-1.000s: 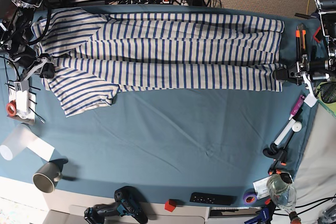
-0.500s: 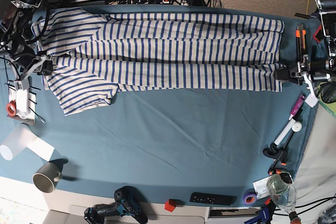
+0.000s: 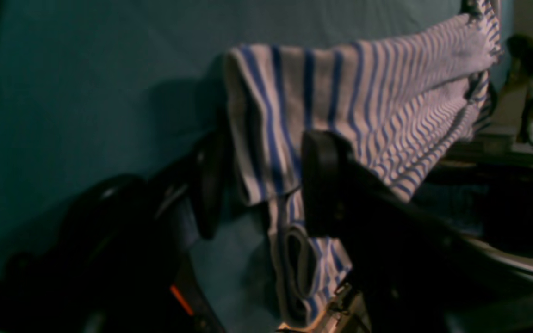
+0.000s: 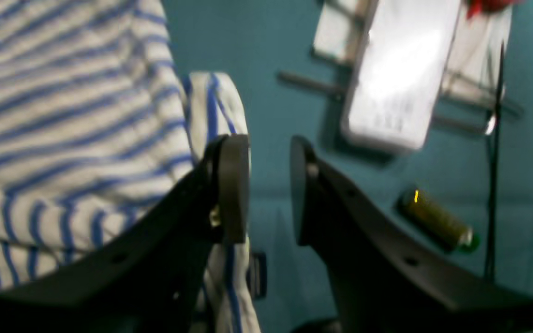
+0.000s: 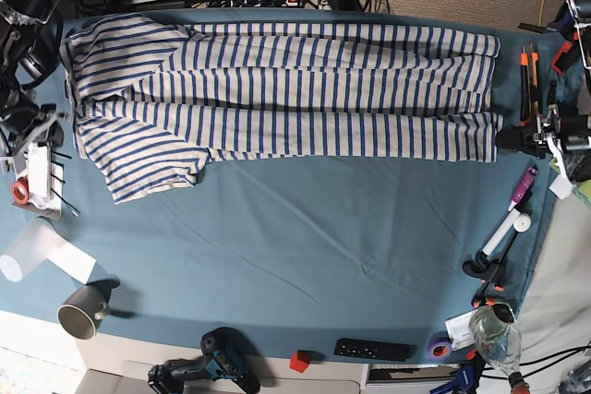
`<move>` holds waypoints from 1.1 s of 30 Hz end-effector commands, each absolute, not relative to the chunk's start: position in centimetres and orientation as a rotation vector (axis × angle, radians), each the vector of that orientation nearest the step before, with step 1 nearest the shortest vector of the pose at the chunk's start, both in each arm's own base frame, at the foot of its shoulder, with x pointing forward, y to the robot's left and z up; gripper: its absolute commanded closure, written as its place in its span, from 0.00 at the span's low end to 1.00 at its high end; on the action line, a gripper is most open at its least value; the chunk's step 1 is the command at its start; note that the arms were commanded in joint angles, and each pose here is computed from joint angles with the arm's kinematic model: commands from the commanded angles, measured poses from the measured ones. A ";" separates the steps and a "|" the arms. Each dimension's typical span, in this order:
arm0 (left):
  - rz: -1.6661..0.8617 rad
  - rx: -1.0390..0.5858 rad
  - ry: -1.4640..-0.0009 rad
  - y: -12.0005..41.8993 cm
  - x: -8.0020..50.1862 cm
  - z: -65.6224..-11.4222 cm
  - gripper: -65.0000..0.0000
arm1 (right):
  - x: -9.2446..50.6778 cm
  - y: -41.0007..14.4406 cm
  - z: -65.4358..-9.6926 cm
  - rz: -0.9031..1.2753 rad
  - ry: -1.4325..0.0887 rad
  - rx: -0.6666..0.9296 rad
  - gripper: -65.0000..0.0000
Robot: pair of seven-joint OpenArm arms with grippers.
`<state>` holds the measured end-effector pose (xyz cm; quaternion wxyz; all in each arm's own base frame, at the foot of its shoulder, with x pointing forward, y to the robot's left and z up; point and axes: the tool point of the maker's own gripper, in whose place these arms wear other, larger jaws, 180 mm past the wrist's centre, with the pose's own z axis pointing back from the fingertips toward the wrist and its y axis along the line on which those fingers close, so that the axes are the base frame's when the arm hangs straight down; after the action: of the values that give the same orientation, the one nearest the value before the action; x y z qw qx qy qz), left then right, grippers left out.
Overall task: Fold the T-shirt properly
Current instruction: 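Open both grippers and release the hem, then grasp the protruding sleeve fabric with the right gripper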
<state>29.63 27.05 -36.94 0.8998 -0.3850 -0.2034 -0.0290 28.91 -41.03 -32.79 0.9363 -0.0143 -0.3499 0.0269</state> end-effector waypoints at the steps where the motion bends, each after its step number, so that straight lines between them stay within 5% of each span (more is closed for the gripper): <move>1: -0.092 -0.777 -0.477 27.9 30.9 -34.8 0.57 | 30.5 -42.0 -29.9 0.072 -0.797 -0.063 0.76; 12: -0.226 -0.756 -0.544 26.2 32.2 -32.1 0.57 | 36.3 -43.5 -25.9 -0.057 -1.012 -0.123 0.76; 25: -0.226 -0.756 -0.543 26.2 32.2 -32.2 0.57 | 39.9 -38.1 -33.5 -0.262 -0.988 0.282 0.75; 29: -0.226 -0.756 -0.543 26.2 32.2 -32.2 0.57 | 40.1 -36.7 -34.4 -0.261 -0.968 0.311 0.52; 33: -0.226 -0.756 -0.543 26.2 32.2 -32.2 0.57 | 40.2 -35.8 -35.0 -0.258 -0.957 0.321 0.52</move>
<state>31.21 25.38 -33.92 0.8919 -0.3702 -0.2391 -0.1019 38.97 -34.83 -37.33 0.8812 0.1601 -0.4260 -0.1278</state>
